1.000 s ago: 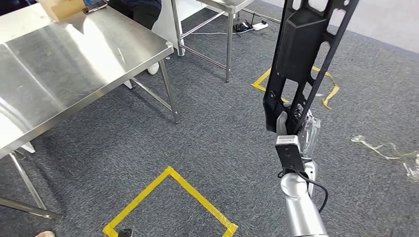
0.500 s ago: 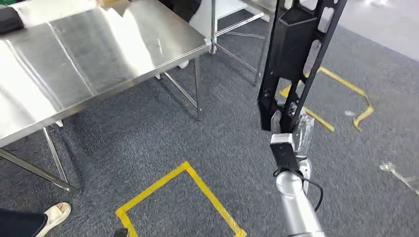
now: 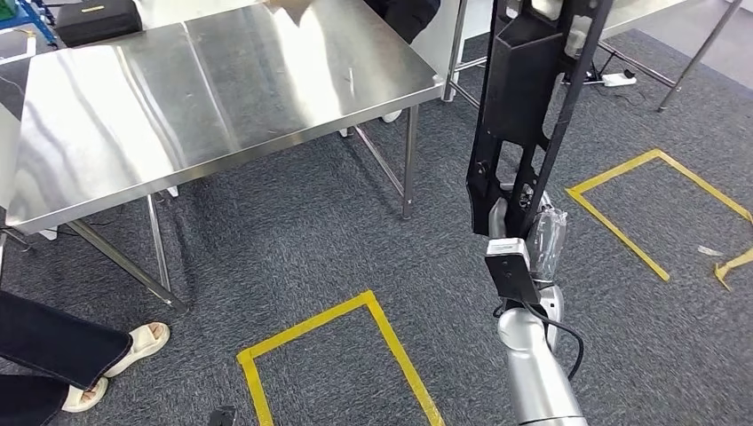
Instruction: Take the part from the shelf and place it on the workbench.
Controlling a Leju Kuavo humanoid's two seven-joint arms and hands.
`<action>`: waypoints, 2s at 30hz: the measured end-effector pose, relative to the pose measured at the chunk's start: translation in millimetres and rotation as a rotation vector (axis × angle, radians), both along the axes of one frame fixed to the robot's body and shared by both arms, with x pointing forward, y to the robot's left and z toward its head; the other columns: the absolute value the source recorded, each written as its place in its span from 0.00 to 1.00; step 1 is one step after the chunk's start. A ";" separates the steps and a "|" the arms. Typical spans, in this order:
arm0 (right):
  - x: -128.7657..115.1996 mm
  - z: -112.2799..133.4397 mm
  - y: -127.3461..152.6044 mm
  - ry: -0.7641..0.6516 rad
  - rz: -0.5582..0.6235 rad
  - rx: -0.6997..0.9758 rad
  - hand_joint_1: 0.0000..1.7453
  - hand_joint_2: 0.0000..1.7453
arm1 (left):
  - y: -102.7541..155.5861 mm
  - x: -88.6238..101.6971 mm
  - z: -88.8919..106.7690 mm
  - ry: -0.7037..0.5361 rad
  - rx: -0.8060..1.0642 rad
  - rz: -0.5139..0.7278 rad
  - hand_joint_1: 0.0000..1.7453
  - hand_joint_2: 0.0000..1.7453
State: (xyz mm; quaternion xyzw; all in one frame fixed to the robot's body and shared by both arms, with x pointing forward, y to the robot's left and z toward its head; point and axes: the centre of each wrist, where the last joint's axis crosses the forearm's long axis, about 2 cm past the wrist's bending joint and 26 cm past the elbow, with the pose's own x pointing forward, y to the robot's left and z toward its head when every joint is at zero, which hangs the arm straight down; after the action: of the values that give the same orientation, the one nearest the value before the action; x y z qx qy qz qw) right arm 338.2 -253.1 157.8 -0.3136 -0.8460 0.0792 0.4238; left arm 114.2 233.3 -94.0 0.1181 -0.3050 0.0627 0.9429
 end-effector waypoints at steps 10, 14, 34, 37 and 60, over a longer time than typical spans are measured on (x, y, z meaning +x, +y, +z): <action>0.9 0.8 -1.0 0.005 0.000 -0.001 1.00 1.00 | 0.5 5.2 1.3 -0.004 0.003 0.001 0.00 1.00; 1.6 1.9 -0.3 0.001 0.002 0.001 1.00 1.00 | 0.4 6.2 1.6 -0.004 0.004 0.010 0.00 1.00; -1.3 -1.7 -3.4 0.005 0.001 -0.004 1.00 1.00 | -3.9 8.0 2.6 0.004 -0.011 -0.008 0.00 1.00; -1.4 -1.8 -3.2 0.005 0.002 -0.004 1.00 1.00 | -3.7 7.3 2.3 0.005 -0.010 -0.008 0.00 1.00; -2.3 0.0 -5.6 -0.008 0.004 -0.023 1.00 1.00 | -4.8 8.8 2.7 -0.005 -0.041 0.004 0.00 1.00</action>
State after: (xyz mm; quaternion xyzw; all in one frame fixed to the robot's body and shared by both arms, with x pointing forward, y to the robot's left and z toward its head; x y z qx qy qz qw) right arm 335.9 -258.7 157.9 -0.3170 -0.8474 0.0887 0.4167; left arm 123.0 228.6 -91.3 0.0994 -0.3059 0.0713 0.9442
